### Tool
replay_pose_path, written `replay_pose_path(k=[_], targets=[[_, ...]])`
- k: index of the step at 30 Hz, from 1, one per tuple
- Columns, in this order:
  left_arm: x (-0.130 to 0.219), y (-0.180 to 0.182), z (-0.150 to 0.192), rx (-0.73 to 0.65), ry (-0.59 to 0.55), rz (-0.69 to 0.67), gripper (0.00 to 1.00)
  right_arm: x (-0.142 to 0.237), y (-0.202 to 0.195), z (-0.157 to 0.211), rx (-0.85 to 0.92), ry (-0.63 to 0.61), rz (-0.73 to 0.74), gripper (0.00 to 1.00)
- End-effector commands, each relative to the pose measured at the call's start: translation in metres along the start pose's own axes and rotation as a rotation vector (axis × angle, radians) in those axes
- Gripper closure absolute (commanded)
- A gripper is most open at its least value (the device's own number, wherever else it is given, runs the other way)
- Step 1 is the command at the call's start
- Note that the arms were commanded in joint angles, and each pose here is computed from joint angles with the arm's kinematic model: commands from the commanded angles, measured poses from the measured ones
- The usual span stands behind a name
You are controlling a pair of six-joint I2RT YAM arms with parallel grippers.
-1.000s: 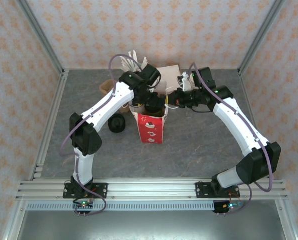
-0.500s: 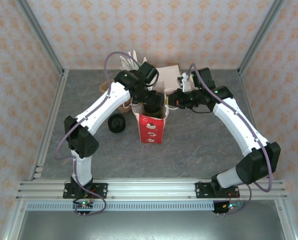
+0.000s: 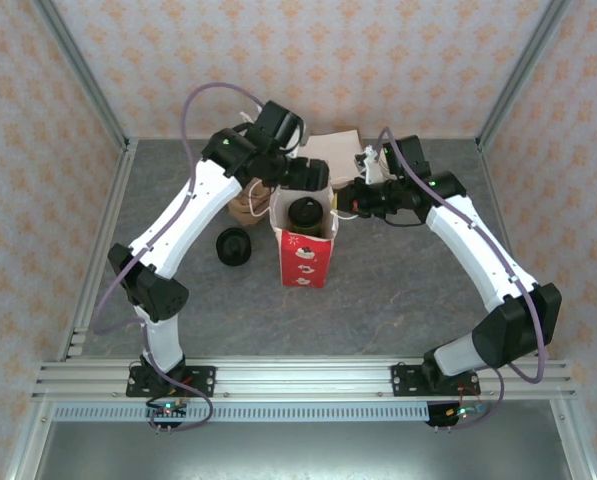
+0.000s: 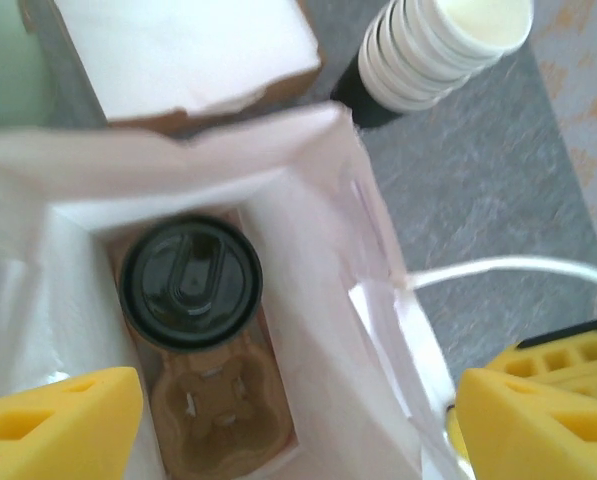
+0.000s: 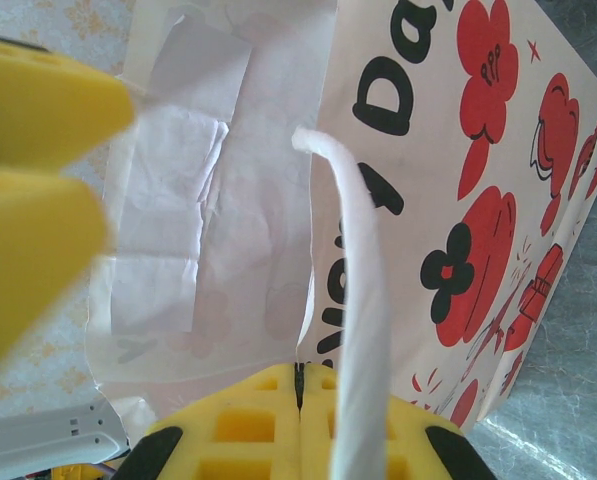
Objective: Pack the takeout coffee
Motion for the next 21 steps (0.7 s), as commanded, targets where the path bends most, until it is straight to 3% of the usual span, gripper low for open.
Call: replay_pose_path(k=[1, 6, 11, 21], targets=[[0.023, 0.01, -0.031, 0.03, -0.105, -0.027, 0.17, 0.004, -0.002, 0.002, 0.023, 0.002, 0.025, 0.86], [0.045, 0.051, -0.071, 0.172, -0.241, -0.146, 0.15, 0.01, -0.003, -0.002, 0.057, -0.031, 0.054, 0.62], [0.054, 0.093, -0.105, 0.3, -0.384, -0.23, 0.15, 0.013, -0.002, -0.014, 0.096, -0.113, 0.039, 0.51], [0.03, 0.137, -0.16, 0.404, -0.492, -0.241, 0.21, 0.021, -0.002, -0.027, 0.134, -0.174, 0.066, 0.48]])
Point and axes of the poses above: each hand's point on the last joint's axis, 136 mm out from that joint toward the fingers, its own x axis back along the fingers, its own y axis along the line the jaws close on, z = x × y, the point moved 3 cm from there along x, back along the fingers, and after that the axes turned 8 degrees about x, right-handed, at the moved point
